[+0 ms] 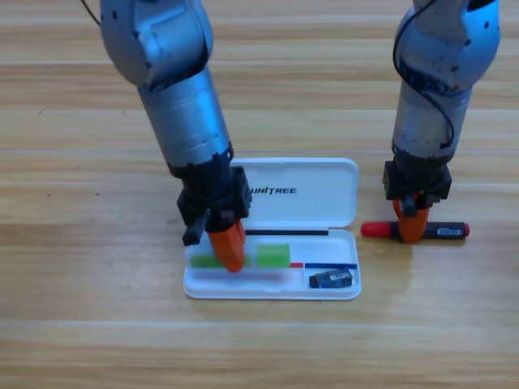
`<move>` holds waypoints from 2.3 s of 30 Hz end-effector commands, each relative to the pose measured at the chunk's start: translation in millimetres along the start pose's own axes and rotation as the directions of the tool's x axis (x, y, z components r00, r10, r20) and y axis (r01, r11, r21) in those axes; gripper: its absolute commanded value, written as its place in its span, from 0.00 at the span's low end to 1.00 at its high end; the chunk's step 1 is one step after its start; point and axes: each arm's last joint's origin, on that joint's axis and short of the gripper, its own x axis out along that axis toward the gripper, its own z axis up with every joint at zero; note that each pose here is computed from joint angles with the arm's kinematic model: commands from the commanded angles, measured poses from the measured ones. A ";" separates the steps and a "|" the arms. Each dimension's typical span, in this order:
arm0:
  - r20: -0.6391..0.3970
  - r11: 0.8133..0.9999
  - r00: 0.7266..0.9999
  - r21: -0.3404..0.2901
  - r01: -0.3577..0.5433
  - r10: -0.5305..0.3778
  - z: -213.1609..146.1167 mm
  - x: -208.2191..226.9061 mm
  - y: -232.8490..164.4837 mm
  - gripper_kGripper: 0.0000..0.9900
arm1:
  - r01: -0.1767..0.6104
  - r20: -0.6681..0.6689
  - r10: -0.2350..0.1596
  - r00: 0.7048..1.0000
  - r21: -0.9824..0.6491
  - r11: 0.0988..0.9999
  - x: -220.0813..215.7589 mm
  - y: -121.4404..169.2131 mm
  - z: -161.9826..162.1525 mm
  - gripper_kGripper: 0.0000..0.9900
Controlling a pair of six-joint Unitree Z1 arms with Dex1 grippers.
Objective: Clean up eraser and pencils
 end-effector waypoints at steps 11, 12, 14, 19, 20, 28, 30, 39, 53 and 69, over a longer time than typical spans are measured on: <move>-0.034 0.999 0.998 0.002 0.047 -0.047 12.7 38.3 8.3 0.00 | -0.029 -0.058 0.030 0.998 0.005 1.000 5.6 9.7 -20.6 0.00; -0.036 0.999 0.998 0.001 0.049 -0.049 12.3 39.2 8.3 0.00 | -0.025 -0.057 0.025 0.998 0.005 1.000 2.9 11.1 -21.0 0.00; -0.038 0.999 0.998 0.001 0.049 -0.049 12.0 39.5 8.2 0.00 | -0.022 -0.055 0.022 0.998 0.002 1.000 -0.4 13.7 -21.3 0.00; -0.041 0.999 0.998 -0.001 0.053 -0.053 12.0 41.3 8.0 0.00 | -0.014 -0.051 0.013 0.999 -0.004 1.000 -8.8 20.4 -23.2 0.00; -0.039 0.999 0.998 -0.001 0.050 -0.050 12.4 40.4 8.0 0.00 | -0.010 -0.050 0.010 0.999 -0.004 1.000 -10.7 21.3 -24.1 0.00; -0.047 0.999 0.997 -0.016 0.052 -0.053 10.7 40.9 6.6 0.99 | 0.007 -0.010 -0.007 1.000 -0.019 1.000 -50.9 48.5 -31.4 0.00; -0.046 0.999 0.998 -0.016 0.050 -0.051 11.0 39.9 6.6 1.00 | 0.014 0.013 -0.014 1.000 -0.023 1.000 -64.5 58.1 -32.2 0.00; -0.046 0.999 0.998 -0.021 0.040 -0.041 11.5 28.8 2.2 1.00 | 0.027 0.094 -0.023 0.995 -0.039 0.999 -93.5 85.6 -18.5 0.00; 0.137 0.956 0.947 -0.007 -0.293 0.291 -44.2 -180.6 -118.2 1.00 | 0.003 0.077 0.004 0.997 -0.090 0.996 -73.9 86.4 62.6 0.00; 0.234 0.832 0.803 -0.249 -0.495 0.548 -184.3 -174.7 -161.0 1.00 | 0.001 0.053 0.004 0.999 -0.102 0.995 -6.0 54.4 149.5 0.00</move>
